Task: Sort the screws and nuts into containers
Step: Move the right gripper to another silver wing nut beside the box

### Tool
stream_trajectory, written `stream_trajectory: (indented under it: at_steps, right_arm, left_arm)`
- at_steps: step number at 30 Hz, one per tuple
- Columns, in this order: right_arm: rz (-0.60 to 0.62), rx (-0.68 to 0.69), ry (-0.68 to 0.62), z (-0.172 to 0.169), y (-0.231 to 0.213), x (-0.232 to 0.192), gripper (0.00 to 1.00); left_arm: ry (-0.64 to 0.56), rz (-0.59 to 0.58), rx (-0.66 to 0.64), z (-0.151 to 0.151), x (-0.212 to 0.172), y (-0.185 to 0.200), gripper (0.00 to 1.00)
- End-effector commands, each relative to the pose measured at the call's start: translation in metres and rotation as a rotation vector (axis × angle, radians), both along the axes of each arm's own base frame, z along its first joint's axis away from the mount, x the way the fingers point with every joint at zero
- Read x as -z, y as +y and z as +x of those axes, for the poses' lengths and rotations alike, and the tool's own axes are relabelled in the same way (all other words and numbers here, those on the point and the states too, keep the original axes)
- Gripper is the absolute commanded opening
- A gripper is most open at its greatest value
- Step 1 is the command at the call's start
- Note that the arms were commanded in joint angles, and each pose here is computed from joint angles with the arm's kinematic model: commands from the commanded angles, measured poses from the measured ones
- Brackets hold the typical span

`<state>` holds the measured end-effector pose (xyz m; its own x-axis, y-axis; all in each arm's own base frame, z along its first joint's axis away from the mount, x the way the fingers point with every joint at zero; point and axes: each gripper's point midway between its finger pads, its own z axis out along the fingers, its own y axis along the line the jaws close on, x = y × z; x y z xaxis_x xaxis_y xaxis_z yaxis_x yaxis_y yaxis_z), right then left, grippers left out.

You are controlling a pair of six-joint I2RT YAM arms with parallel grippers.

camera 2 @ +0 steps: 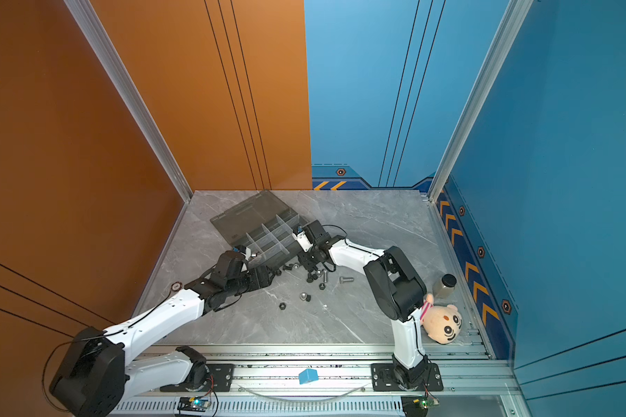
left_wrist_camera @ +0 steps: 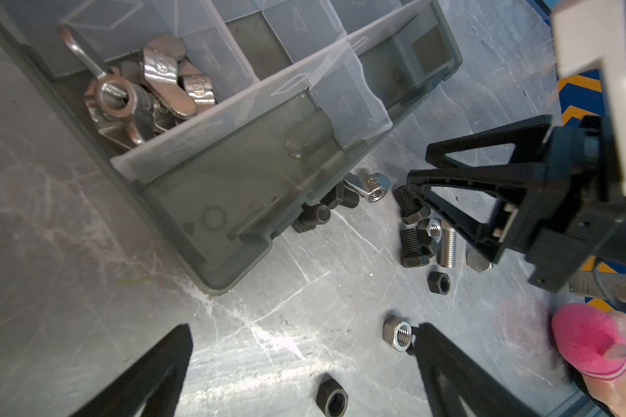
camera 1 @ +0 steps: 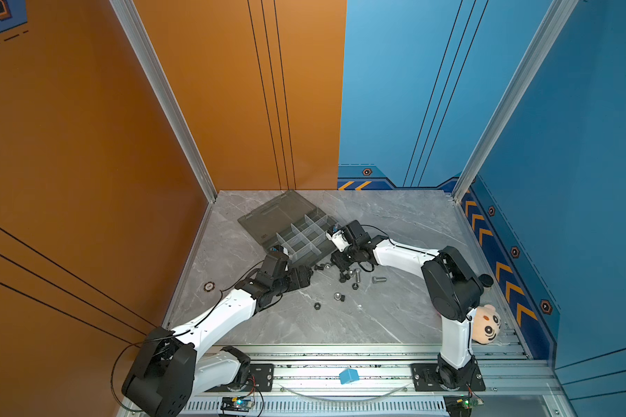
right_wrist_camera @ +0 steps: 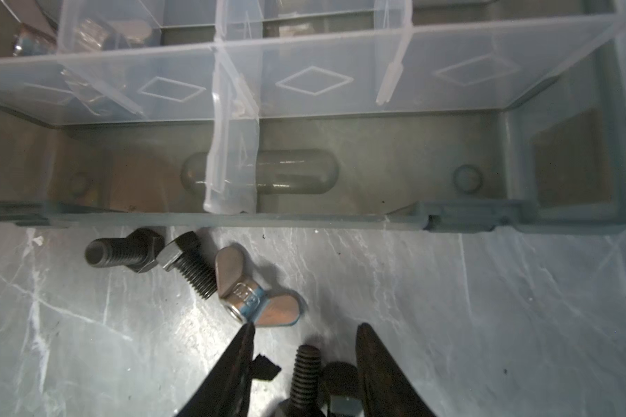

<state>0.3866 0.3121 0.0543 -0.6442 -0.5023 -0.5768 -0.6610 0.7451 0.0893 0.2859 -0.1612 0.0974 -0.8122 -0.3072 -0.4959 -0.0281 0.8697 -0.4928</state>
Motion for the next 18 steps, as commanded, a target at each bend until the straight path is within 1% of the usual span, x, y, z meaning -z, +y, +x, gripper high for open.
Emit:
stream_trajectory:
  at_steps: [1,11,17,18]
  right_arm:
    - [0.001,0.060,-0.066,0.019,0.004,-0.008,0.48]
    - [-0.020,0.111,-0.089,0.030,0.006,0.005,0.48]
    - [-0.031,0.104,-0.089,0.029,0.010,0.009,0.48]
    - [-0.049,0.099,-0.069,0.027,0.010,0.023,0.48]
  left_arm:
    - [0.003,0.005,0.008,-0.003,-0.002,0.003,0.98]
    - [0.007,-0.001,0.011,-0.002,0.000,0.002,0.98]
    - [0.007,0.002,0.010,-0.003,0.000,0.004,0.98]
    - [0.008,0.000,0.010,-0.003,0.000,0.004,0.98]
